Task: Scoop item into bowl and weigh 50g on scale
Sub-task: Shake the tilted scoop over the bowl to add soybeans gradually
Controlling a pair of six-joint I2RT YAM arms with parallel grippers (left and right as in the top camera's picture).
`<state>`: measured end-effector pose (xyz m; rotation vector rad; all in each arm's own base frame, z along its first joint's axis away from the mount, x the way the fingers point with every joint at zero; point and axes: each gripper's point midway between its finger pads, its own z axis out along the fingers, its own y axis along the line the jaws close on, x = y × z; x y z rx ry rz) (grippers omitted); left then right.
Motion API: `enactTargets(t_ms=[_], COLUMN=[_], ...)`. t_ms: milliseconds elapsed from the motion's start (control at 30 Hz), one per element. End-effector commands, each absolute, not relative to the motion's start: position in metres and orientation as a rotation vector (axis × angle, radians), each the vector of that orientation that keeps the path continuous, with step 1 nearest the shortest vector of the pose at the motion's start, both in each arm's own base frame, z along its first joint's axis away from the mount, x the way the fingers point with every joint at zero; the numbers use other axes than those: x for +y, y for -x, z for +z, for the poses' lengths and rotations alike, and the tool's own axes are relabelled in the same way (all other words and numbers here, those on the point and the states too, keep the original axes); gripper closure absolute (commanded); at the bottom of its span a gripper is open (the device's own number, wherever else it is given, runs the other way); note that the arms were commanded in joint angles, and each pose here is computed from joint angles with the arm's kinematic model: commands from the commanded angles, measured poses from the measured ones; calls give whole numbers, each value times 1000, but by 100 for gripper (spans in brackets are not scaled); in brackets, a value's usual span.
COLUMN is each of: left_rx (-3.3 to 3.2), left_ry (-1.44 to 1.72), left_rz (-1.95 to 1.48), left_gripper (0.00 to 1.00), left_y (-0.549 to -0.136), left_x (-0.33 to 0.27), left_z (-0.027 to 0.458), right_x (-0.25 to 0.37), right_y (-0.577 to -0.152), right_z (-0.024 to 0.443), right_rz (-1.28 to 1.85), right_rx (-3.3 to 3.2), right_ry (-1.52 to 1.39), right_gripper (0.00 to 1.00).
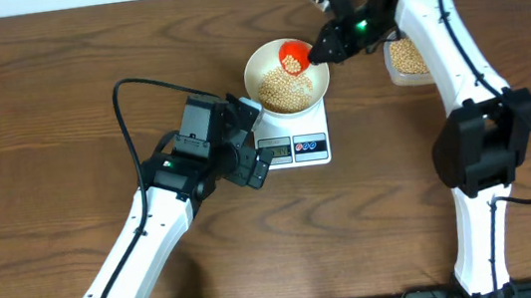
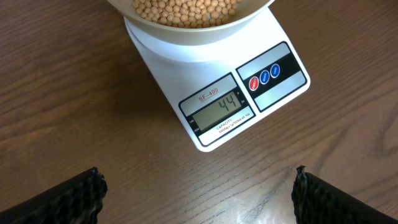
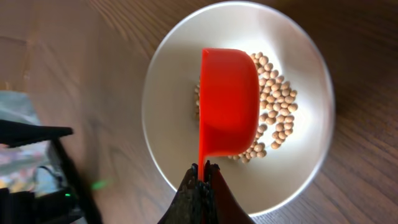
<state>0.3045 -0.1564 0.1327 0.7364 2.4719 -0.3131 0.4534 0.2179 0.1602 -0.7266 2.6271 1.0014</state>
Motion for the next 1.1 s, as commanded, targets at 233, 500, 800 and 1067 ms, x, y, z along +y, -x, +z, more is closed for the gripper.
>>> enactTargets(t_ms=[233,500,800,1067], left_rx=[2485,2485,2485,2485], left_ry=[-738,-737,-737,-738], left_rz=[-301,-301,-301,-301], left_gripper=[2,2,2,2], left_y=[-304,-304,-304,-304], left_x=[-156,-156,-156,-156], left_z=[129,129,129,129], right_x=[228,237,230,216], right_y=[-452,-449,-449,-452], right_z=[166,178,204,212], right_rz=[518,505,933,1037], right_rx=[2630,2589,2501,2476], right_ry=[884,914,821,762], right_gripper=[99,99,99,99])
